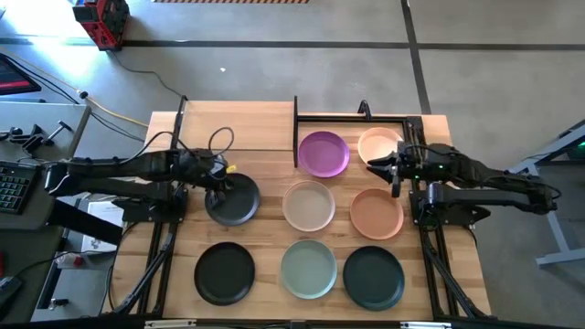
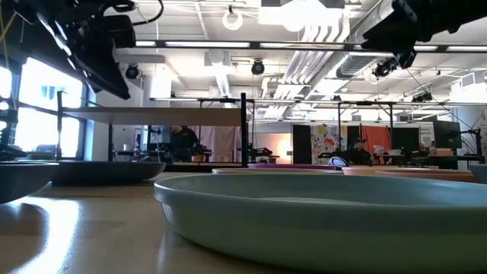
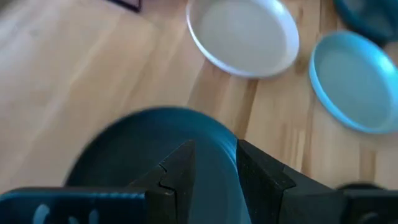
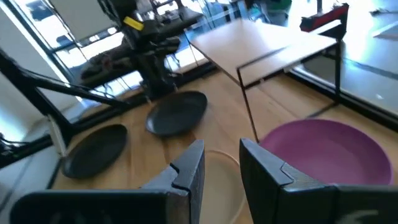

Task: Place and stack plates onto a shelf
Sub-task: Put the top left black plate on the shelf

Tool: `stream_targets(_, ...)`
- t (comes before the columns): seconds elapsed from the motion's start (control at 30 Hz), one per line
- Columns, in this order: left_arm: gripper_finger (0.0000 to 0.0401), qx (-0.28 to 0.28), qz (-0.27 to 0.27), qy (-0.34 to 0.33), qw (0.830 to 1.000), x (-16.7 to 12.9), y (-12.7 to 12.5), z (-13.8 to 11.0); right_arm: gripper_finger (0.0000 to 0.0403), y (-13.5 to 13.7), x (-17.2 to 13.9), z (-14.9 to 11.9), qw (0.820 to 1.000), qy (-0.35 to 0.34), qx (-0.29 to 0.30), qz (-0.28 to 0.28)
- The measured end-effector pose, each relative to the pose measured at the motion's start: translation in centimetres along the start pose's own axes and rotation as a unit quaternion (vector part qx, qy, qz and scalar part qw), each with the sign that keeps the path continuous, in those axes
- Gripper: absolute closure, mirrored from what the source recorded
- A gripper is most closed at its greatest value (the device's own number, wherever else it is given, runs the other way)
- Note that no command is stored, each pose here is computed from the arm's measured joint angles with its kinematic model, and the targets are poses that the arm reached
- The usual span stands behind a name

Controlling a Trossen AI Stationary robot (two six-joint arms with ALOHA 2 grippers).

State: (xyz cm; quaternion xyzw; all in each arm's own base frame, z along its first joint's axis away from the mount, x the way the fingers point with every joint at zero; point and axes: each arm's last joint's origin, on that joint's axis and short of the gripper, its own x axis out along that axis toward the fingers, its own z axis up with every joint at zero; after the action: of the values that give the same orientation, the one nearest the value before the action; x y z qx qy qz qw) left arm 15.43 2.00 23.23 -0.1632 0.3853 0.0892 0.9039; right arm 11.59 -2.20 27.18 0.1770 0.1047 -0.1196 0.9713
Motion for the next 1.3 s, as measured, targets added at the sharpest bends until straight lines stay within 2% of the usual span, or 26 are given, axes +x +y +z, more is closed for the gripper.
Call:
stream_targets(0.4,0.0295,0.007,-0.040,0.089,0.995,2.4,-2.9,-1.2,0.0318,-0.2,3.0,-0.9,0.998,0.065,-0.005,-0.023)
stream_targets(0.77,0.0295,0.020,-0.002,0.153,0.988,5.0,-4.9,-2.8,0.0318,-0.3,3.7,-1.2,0.996,0.083,-0.005,-0.029)
stream_targets(1.3,0.0295,0.040,-0.001,0.191,0.981,8.0,-6.9,-4.2,0.0318,-0.4,3.7,-1.2,0.996,0.085,-0.006,-0.030)
